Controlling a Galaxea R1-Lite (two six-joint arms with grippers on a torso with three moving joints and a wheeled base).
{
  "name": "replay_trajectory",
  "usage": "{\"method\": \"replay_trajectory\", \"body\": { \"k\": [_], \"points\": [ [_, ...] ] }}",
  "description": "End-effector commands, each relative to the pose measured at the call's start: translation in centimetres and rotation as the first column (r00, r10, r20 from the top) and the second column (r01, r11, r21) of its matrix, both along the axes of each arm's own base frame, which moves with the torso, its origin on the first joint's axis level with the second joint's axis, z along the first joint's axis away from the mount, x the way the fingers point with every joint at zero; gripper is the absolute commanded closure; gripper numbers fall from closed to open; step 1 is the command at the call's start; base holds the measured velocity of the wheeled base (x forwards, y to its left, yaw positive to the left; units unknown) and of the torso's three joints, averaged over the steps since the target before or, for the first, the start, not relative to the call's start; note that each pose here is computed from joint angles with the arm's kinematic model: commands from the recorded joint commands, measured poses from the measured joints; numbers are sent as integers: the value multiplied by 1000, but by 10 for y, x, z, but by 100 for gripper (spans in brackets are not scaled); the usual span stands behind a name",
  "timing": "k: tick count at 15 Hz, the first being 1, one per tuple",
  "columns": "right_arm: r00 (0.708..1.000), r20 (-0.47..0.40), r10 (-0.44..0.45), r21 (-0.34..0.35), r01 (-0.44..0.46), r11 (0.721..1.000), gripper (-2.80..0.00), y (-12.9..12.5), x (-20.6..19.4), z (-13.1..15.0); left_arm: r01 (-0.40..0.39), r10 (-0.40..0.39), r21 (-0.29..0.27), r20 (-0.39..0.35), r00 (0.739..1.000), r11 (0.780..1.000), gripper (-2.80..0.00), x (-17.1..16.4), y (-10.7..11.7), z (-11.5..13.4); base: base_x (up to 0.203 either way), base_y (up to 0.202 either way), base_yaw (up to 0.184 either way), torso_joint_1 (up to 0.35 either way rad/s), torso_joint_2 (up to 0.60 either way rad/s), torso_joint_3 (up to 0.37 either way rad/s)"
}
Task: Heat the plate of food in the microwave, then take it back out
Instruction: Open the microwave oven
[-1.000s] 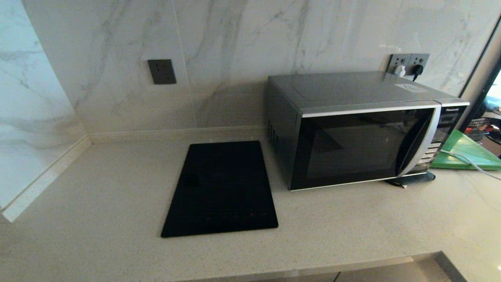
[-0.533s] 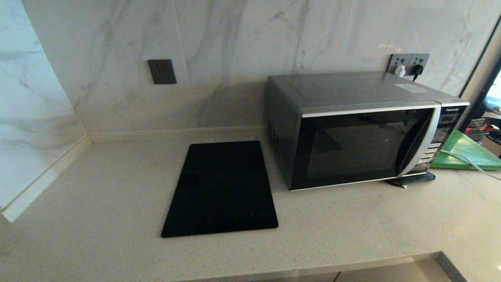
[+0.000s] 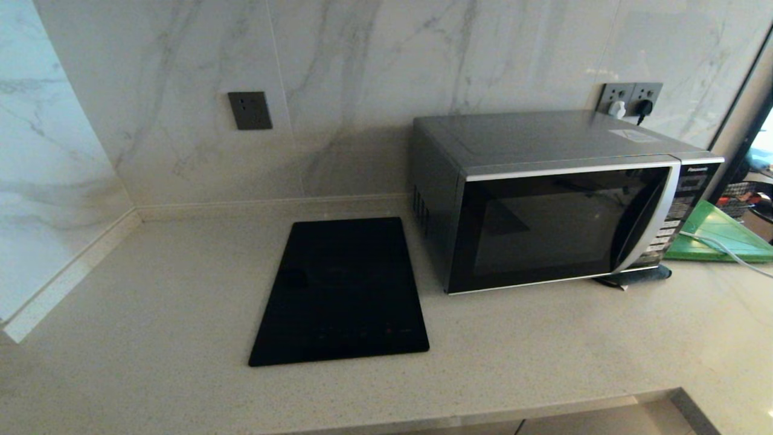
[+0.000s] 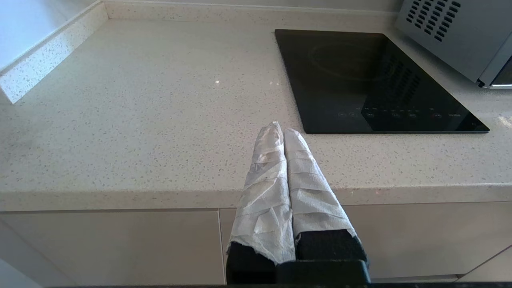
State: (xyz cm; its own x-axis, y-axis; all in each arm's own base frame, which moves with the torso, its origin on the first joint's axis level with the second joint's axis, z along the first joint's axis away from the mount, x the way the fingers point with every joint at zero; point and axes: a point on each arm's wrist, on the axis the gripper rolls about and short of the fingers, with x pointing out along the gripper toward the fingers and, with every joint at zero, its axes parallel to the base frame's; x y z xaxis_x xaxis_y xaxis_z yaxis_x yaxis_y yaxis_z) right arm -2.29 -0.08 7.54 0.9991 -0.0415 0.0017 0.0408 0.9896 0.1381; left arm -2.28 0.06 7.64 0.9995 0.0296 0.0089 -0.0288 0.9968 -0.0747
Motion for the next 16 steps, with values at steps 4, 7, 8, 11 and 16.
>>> {"method": "replay_trajectory", "body": {
  "k": [4, 7, 8, 11, 16],
  "points": [
    [1000, -3, 0, 1, 0, 1000, 0, 0, 0, 0, -1, 1, -1, -1, 1000, 1000, 0, 0, 0, 0, 0, 0, 0, 0, 0, 0],
    [1000, -3, 0, 1, 0, 1000, 0, 0, 0, 0, -1, 1, -1, -1, 1000, 1000, 0, 0, 0, 0, 0, 0, 0, 0, 0, 0],
    [1000, -3, 0, 0, 0, 1000, 0, 0, 0, 0, -1, 1, -1, -1, 1000, 1000, 0, 0, 0, 0, 0, 0, 0, 0, 0, 0],
    [1000, -3, 0, 1, 0, 1000, 0, 0, 0, 0, -1, 1, -1, -1, 1000, 1000, 0, 0, 0, 0, 0, 0, 0, 0, 0, 0],
    [1000, -3, 0, 1, 0, 1000, 0, 0, 0, 0, -1, 1, -1, -1, 1000, 1000, 0, 0, 0, 0, 0, 0, 0, 0, 0, 0]
  ]
}}
